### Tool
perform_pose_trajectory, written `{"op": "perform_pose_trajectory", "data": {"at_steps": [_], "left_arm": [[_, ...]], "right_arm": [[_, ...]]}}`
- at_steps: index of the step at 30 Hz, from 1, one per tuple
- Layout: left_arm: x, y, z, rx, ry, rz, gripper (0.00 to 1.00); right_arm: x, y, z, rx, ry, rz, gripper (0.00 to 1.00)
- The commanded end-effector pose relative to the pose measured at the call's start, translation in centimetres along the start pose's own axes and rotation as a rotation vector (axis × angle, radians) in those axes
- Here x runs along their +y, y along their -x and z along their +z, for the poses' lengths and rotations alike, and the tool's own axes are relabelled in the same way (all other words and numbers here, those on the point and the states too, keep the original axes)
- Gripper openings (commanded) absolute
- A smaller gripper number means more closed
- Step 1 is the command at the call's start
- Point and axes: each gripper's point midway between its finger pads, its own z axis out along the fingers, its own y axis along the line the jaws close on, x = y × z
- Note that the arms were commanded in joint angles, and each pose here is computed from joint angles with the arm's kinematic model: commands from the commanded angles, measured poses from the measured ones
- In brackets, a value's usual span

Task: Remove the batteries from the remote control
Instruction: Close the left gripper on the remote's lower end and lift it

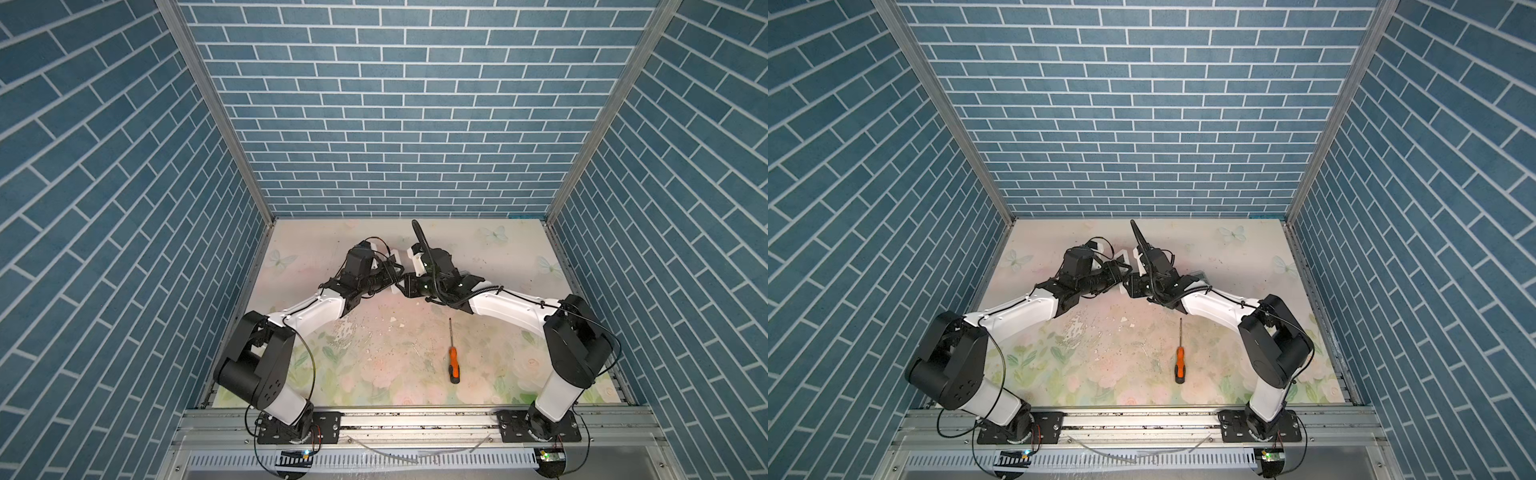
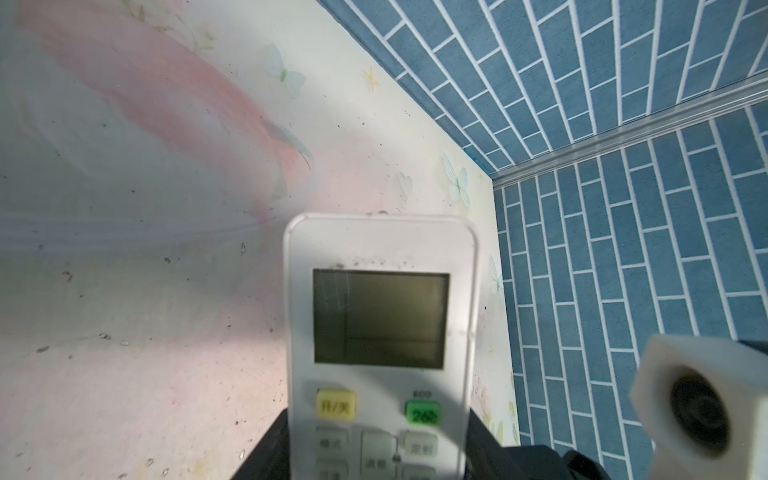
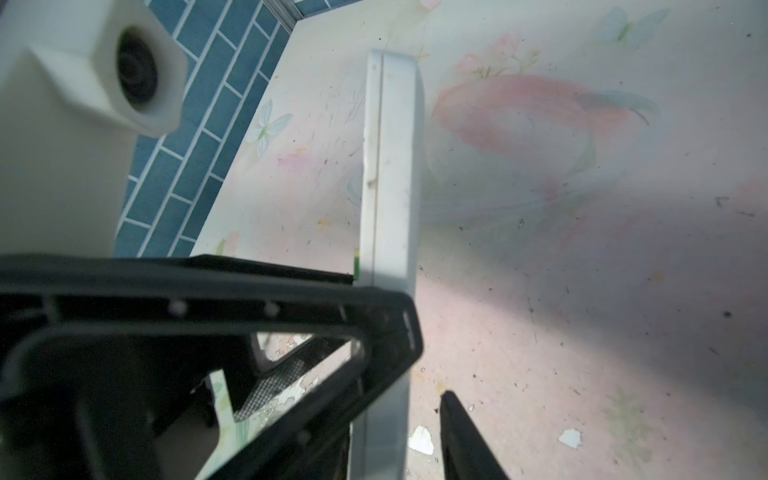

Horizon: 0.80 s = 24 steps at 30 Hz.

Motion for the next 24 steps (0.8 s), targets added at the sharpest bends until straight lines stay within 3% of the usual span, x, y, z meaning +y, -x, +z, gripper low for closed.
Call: {"op": "perform_pose_trajectory", "data": {"at_steps": [1, 10, 13, 24], "left_arm": [[-1.4, 0.6, -0.6, -0.024, -0.056, 0.009, 0.34], [-1.4, 0.7, -0.5, -0.035, -0.063, -0.003, 0.35], [-1.4, 0.8, -0.5, -0.045, -0.07, -0.006, 0.36], [-1.4, 2.5, -1.3, -0.082, -0.078, -0.016, 0.56]], "right_arm": [[1.7, 1.9, 0.1, -0.036, 0.048, 0.013, 0.32], [2.1, 1.9, -0.1, -0.038, 0.065, 0.013, 0.13], [2.0, 1.9, -0.2, -0.042, 0.061, 0.011, 0.0], [1.4, 2.1, -1.1, -0.046, 0.011, -0.029, 0.0]]}}
